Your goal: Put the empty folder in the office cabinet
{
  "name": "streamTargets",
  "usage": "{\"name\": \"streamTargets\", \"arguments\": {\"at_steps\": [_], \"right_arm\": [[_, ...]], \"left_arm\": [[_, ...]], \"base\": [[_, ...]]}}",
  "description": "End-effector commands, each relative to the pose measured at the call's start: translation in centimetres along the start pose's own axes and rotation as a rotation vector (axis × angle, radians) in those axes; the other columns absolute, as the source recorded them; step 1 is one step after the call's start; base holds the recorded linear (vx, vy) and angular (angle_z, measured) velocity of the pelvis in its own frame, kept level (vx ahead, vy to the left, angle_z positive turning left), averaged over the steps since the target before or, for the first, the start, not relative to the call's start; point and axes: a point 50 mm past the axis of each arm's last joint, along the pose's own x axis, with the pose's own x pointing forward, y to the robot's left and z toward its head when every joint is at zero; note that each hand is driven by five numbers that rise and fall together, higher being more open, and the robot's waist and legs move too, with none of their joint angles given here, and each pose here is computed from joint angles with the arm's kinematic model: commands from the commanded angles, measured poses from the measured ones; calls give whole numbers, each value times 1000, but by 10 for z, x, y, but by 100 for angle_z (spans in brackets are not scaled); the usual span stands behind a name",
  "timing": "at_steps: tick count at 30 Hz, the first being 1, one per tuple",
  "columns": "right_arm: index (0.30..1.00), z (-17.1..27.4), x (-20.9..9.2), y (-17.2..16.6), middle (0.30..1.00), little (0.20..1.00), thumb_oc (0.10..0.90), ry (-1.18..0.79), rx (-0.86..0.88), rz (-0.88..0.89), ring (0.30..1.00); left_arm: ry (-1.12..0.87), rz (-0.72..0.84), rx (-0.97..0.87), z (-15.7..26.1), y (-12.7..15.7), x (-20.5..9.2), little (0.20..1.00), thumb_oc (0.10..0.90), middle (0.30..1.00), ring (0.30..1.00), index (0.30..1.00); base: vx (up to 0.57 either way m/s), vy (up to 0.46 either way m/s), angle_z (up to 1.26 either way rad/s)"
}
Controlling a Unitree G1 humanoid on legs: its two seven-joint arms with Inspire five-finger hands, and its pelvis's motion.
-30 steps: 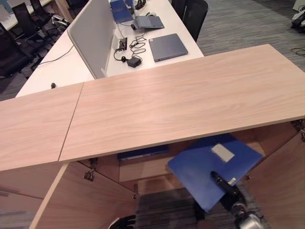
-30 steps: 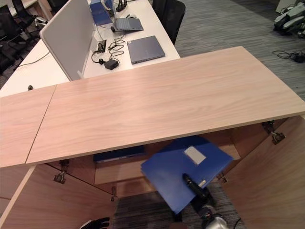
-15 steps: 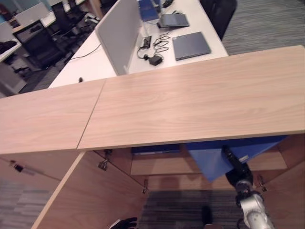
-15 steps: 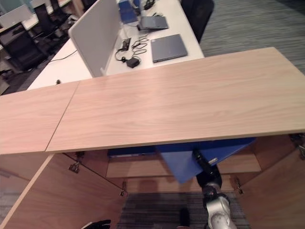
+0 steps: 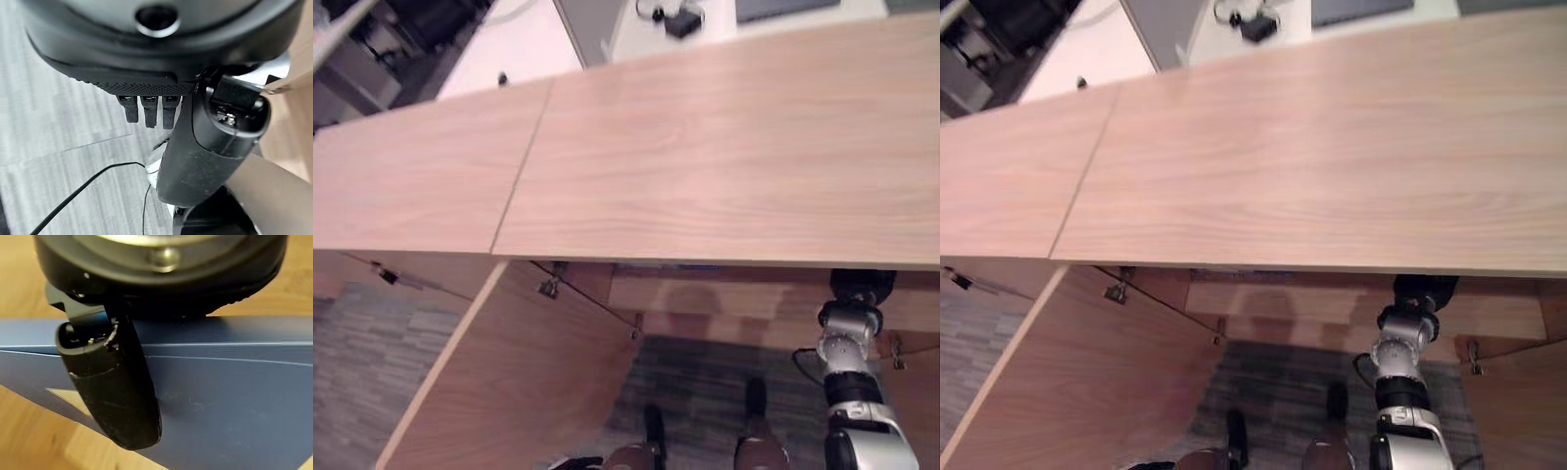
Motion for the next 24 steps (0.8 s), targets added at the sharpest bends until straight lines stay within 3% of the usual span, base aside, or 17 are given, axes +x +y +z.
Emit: {"name": "streamTargets", "arguments": {"at_steps": [1, 6, 7, 8, 10, 16, 17, 18, 24], "right_arm": [[300, 30, 19, 77, 300, 300, 400, -164, 77, 248, 300], [300, 34, 28, 86, 300, 300, 400, -170, 74, 220, 300], [300, 15, 22, 109, 300, 300, 400, -128, 130, 249, 300], [300, 11, 27, 107, 300, 300, 400, -101, 100, 222, 300], [300, 25, 43, 109, 300, 300, 400, -104, 37, 173, 300], [300, 95, 74, 123, 300, 300, 400, -189, -49, 46, 300], [328, 104, 75, 124, 328, 328, 419, -208, -56, 30, 328], [900, 113, 76, 126, 900, 900, 800, -225, -77, 10, 900], [900, 128, 78, 140, 900, 900, 800, -246, -174, -52, 900]], "left_arm": [[-45, 94, 41, 18, 33, -3, 900, 800, 900, 900, 900], [-60, 116, 71, 26, 36, -2, 900, 800, 900, 900, 900], [-202, 29, 117, 82, 3, 13, 900, 800, 900, 900, 900], [-230, 74, 117, 90, 11, 12, 900, 800, 900, 900, 900], [-221, 134, 94, 87, 28, 9, 900, 800, 900, 900, 900], [-194, 121, 78, 60, 38, -1, 900, 800, 900, 900, 900], [-185, 115, 102, 57, 39, -2, 900, 800, 900, 900, 900], [-164, 108, 142, 51, 39, -4, 900, 800, 900, 900, 900], [-165, 138, 176, 56, 47, -5, 900, 800, 900, 900, 900]], "base": [[2, -47, -12], [-10, -23, -1], [-12, -47, 10], [-48, -39, 11], [-15, 7, 1], [-50, -15, 15], [-70, -20, 18], [-66, -34, 11], [-13, -40, -3]]}}
